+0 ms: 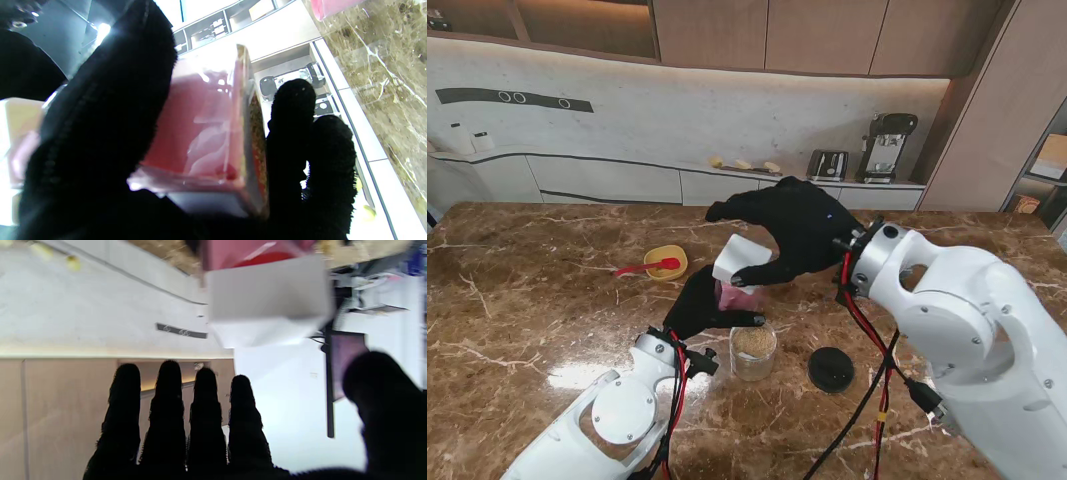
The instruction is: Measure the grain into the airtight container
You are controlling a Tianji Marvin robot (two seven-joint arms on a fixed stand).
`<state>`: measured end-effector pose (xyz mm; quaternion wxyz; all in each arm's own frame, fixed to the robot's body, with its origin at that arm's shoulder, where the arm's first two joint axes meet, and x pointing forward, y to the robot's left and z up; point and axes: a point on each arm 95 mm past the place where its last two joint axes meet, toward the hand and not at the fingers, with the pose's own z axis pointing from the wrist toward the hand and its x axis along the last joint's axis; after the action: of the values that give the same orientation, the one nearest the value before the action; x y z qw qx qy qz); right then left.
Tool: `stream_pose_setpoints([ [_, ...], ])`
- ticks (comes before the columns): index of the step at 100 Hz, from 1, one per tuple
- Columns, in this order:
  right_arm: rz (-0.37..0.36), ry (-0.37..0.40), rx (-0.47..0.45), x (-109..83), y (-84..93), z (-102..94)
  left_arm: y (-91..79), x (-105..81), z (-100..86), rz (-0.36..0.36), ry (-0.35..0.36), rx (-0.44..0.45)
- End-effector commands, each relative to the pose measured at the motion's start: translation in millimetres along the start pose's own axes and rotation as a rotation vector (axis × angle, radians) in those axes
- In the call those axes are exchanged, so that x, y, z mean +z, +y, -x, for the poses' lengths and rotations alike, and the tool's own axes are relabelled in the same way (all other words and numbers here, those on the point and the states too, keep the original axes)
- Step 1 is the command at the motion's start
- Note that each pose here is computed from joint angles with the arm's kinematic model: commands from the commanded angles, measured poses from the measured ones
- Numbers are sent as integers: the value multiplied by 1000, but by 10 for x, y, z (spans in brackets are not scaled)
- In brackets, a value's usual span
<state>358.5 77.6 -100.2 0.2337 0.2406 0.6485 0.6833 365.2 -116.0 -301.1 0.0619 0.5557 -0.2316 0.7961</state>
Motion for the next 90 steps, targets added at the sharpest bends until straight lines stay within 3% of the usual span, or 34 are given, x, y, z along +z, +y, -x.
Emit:
stream_pose_setpoints([
  [1,-62,33,-7,-53,99,-8,3,-7,-9,-1,2,-2],
  [20,-189,117,-13,-86,197,0,-2,-4,-15,2,3,0],
  [32,-220,129,-55,-37,157,-22,-6,-2,-13,7,3,1],
  [75,-229,119,-91,161,51,-16,-16,12,-21,13,5,8],
  [90,-170,78,-99,219,9,-28,-9,11,-19,12,5,5],
])
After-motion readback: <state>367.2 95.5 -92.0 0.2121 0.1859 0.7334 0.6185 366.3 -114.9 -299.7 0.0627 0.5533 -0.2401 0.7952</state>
